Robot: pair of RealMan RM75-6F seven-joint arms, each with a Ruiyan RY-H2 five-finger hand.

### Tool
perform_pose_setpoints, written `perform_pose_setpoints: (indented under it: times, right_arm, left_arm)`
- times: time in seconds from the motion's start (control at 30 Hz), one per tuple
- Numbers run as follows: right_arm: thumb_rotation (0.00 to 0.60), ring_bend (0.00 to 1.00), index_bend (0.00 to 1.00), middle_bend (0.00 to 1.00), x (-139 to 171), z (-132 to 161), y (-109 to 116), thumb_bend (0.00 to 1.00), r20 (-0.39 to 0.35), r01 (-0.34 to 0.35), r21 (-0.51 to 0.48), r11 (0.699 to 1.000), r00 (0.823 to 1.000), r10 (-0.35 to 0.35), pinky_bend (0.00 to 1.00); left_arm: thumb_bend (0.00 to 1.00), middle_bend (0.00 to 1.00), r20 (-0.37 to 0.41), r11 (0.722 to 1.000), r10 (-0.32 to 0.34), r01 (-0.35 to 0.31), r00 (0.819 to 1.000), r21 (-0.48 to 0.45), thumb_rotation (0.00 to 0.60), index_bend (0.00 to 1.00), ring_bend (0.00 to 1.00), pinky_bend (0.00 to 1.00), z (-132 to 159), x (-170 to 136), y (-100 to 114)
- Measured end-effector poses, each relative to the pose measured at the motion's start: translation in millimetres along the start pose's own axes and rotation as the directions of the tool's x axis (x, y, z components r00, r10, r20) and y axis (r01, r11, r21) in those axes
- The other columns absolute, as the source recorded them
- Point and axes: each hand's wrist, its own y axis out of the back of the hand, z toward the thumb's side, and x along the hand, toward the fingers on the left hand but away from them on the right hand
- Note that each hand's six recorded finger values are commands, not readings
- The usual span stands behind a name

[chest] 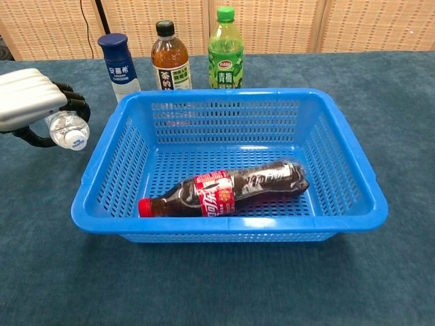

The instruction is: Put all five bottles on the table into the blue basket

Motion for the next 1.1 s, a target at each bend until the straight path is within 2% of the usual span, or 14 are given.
perform_pose_setpoints:
  times: [0.13, 0.23, 0.33, 0.47, 0.57, 0.63, 0.83, 0.93, 1.1]
  right_arm:
    - [0.600, 0.00, 0.00, 0.00, 1, 1, 1, 0.00, 0.000, 0.002, -0.003, 1.000, 1.000, -0.002, 0.00]
    - [0.600, 0.00, 0.00, 0.00, 1, 2, 0, 0.00, -0.001, 0.000, -0.006, 1.000, 1.000, 0.000, 0.00]
    - [0.600, 0.00, 0.00, 0.00, 0, 2, 0, 0.00, 0.001, 0.001, -0.007, 1.000, 1.000, -0.001, 0.00]
    - [0.600, 0.00, 0.00, 0.00, -1, 1, 2, 0.00, 0.006, 0.007, -0.014, 1.000, 1.000, -0.007, 0.00]
    - [0.600, 0.00, 0.00, 0.00, -1, 1, 3, 0.00, 0.005, 0.011, -0.015, 1.000, 1.000, -0.011, 0.00]
    - [0.600, 0.00, 0.00, 0.00, -1, 1, 3, 0.00, 0.005, 0.008, -0.017, 1.000, 1.000, -0.008, 0.00]
    - [0.600, 0.00, 0.00, 0.00, -3, -2, 4, 0.00, 0.013, 0.008, -0.025, 1.000, 1.000, -0.008, 0.00]
    - [0.600, 0.00, 0.00, 0.00, -3, -5, 6, 0.00, 0.020, 0.013, -0.032, 0.999, 1.000, -0.012, 0.00]
    - [0.600, 0.00, 0.00, 0.00, -3, -8, 11, 0.00, 0.027, 0.021, -0.041, 0.999, 0.999, -0.020, 0.00]
  left_arm:
    - [0.45, 0.57, 0.015, 0.996, 0.091, -0.091, 0.996, 0.005, 0.600, 0.66, 0.55, 0.65, -7, -9, 20]
    - [0.44, 0.58, 0.050, 0.981, 0.194, -0.195, 0.980, 0.015, 0.600, 0.66, 0.56, 0.65, -10, -20, 46]
    - [0.44, 0.58, 0.103, 0.950, 0.309, -0.311, 0.945, 0.001, 0.600, 0.66, 0.56, 0.65, -5, -33, 78]
    - [0.42, 0.57, 0.181, 0.894, 0.447, -0.444, 0.876, -0.058, 0.600, 0.65, 0.54, 0.65, 13, -44, 120]
    - [0.41, 0.57, 0.229, 0.868, 0.497, -0.487, 0.837, -0.102, 0.600, 0.64, 0.54, 0.65, 33, -41, 142]
    - [0.40, 0.56, 0.251, 0.861, 0.508, -0.493, 0.824, -0.122, 0.600, 0.63, 0.53, 0.65, 47, -35, 152]
    - [0.39, 0.55, 0.320, 0.874, 0.484, -0.471, 0.815, -0.124, 0.600, 0.62, 0.52, 0.65, 95, -1, 169]
    - [0.39, 0.54, 0.331, 0.887, 0.458, -0.445, 0.825, -0.120, 0.600, 0.61, 0.51, 0.65, 117, 19, 170]
    - [0.38, 0.52, 0.304, 0.902, 0.432, -0.400, 0.849, -0.163, 0.600, 0.60, 0.49, 0.65, 148, 49, 172]
